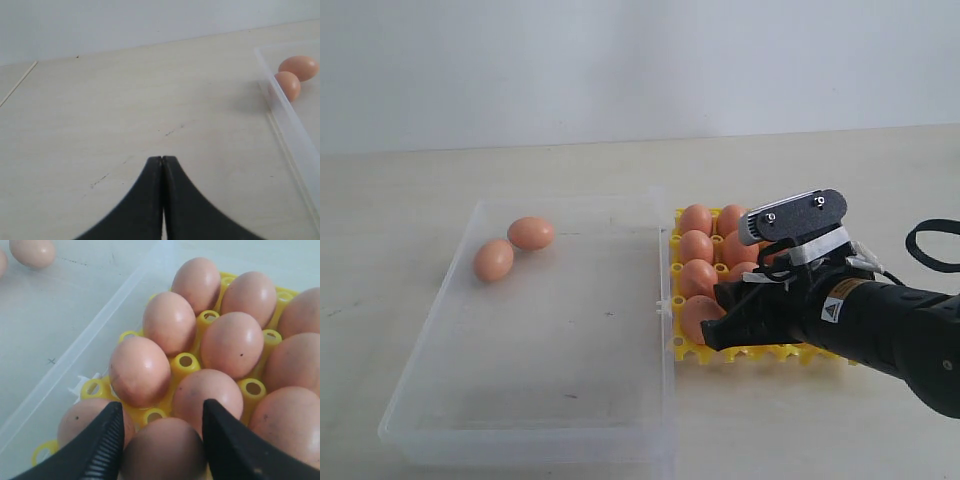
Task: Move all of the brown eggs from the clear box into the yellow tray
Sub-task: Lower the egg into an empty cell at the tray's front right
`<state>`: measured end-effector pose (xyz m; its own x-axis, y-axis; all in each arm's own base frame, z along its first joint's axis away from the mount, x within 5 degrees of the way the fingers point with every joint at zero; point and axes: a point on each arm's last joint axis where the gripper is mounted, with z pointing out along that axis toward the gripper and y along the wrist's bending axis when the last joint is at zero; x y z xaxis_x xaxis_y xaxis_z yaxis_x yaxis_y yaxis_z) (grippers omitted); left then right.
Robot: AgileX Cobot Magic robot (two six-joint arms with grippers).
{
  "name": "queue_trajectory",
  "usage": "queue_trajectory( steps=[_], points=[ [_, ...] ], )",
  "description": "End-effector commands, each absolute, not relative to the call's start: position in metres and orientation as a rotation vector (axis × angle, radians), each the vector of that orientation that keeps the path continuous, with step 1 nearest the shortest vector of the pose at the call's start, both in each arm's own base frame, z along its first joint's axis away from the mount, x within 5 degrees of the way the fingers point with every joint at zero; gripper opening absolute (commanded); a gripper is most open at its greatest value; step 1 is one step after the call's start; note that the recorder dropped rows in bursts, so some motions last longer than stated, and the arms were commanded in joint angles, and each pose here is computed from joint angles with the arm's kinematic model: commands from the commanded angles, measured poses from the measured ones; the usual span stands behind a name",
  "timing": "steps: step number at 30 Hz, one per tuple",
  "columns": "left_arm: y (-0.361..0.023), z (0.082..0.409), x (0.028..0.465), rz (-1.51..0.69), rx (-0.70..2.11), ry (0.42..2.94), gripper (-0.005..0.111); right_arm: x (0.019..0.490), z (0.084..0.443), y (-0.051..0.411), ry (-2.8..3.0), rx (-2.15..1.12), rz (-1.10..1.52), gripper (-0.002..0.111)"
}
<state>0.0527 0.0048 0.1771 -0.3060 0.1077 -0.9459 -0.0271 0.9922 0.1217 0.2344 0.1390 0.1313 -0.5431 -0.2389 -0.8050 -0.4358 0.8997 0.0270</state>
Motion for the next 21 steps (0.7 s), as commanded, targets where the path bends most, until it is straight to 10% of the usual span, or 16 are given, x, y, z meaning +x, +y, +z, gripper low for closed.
queue_trajectory(
  steps=[1, 11, 21],
  points=[
    [0.0048, 0.1793, 0.0525, 0.131, 0.051, 1.862, 0.0, 0.2357, 0.131, 0.1366, 2.155, -0.47, 0.272, 0.0],
    [0.0048, 0.1793, 0.0525, 0.131, 0.051, 1.862, 0.0, 0.2357, 0.131, 0.1367, 2.155, -0.471, 0.272, 0.0],
    [0.0048, 0.1793, 0.0525, 0.131, 0.051, 1.862, 0.0, 0.2366, 0.1323, 0.1369, 2.138, -0.466, 0.274, 0.025]
  ],
)
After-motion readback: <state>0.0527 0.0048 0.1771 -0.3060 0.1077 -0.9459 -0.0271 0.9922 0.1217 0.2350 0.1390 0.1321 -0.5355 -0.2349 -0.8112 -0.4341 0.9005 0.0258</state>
